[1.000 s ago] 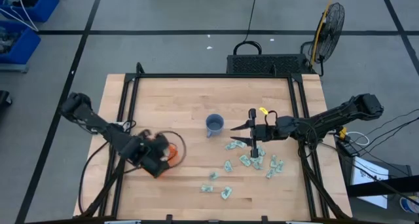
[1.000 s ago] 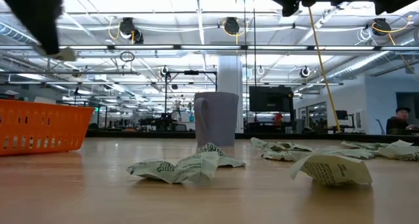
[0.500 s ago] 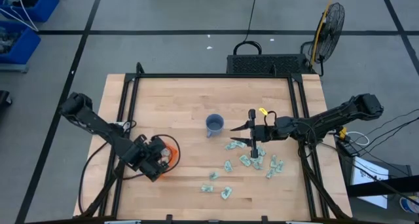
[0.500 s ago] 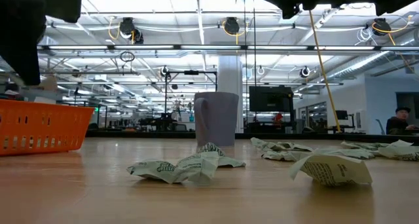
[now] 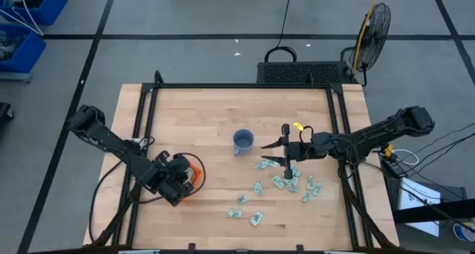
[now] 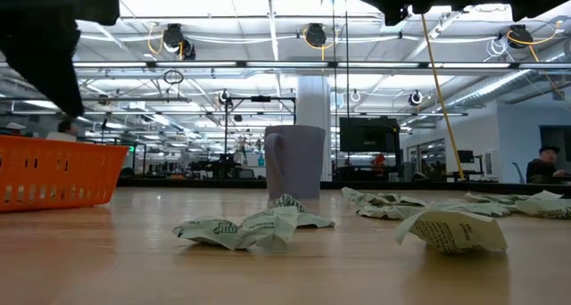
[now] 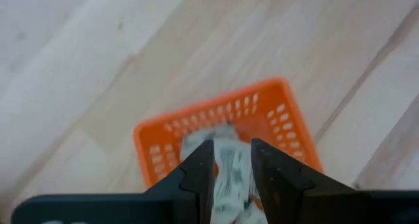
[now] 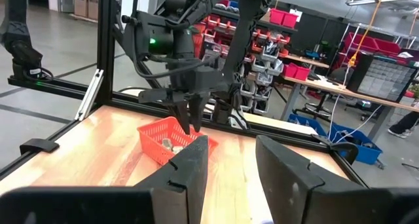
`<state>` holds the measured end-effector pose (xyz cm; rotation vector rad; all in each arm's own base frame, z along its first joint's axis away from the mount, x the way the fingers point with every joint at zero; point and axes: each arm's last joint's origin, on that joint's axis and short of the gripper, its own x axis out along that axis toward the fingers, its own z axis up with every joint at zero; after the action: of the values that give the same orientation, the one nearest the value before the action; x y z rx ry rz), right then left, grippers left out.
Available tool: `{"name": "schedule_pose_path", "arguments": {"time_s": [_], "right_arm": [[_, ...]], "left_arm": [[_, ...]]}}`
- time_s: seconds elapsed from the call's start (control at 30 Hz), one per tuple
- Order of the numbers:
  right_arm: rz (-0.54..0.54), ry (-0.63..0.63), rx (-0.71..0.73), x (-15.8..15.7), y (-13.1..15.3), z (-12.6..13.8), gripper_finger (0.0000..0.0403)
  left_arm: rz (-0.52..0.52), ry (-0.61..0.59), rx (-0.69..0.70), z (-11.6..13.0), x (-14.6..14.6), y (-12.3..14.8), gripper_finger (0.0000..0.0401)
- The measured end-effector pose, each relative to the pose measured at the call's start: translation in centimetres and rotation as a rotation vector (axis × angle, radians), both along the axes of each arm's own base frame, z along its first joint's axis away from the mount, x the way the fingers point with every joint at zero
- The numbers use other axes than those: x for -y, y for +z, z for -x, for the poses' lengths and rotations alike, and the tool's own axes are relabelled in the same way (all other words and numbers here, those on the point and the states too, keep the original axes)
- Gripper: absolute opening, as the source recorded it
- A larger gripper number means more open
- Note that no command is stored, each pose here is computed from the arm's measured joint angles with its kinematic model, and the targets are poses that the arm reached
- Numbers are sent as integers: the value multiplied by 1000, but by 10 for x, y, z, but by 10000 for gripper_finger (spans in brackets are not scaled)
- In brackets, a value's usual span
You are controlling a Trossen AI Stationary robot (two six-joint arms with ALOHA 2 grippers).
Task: Pick and place Stevia / Truvia into bins
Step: Put the green stevia packet into the orange basket
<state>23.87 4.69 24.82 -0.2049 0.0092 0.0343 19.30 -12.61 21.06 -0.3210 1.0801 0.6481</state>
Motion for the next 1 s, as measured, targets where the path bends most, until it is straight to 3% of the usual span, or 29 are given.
{"name": "schedule_pose_path", "arguments": {"time_s": [0.4, 0.7, 0.87, 1.0], "right_arm": [[-16, 8, -76, -1, -7, 1, 121], [-19, 193, -122, -24, -18, -2, 121], [-50, 231, -128, -45, -28, -27, 121], [-60, 245, -227, -64, -52, -58, 121]], "left_arm": [[-95, -171, 210, -20, 9, 6, 107], [-93, -203, 303, -33, 10, 11, 106], [-165, -216, 315, -39, 2, 13, 106], [-193, -197, 309, -43, -6, 14, 106]]}}
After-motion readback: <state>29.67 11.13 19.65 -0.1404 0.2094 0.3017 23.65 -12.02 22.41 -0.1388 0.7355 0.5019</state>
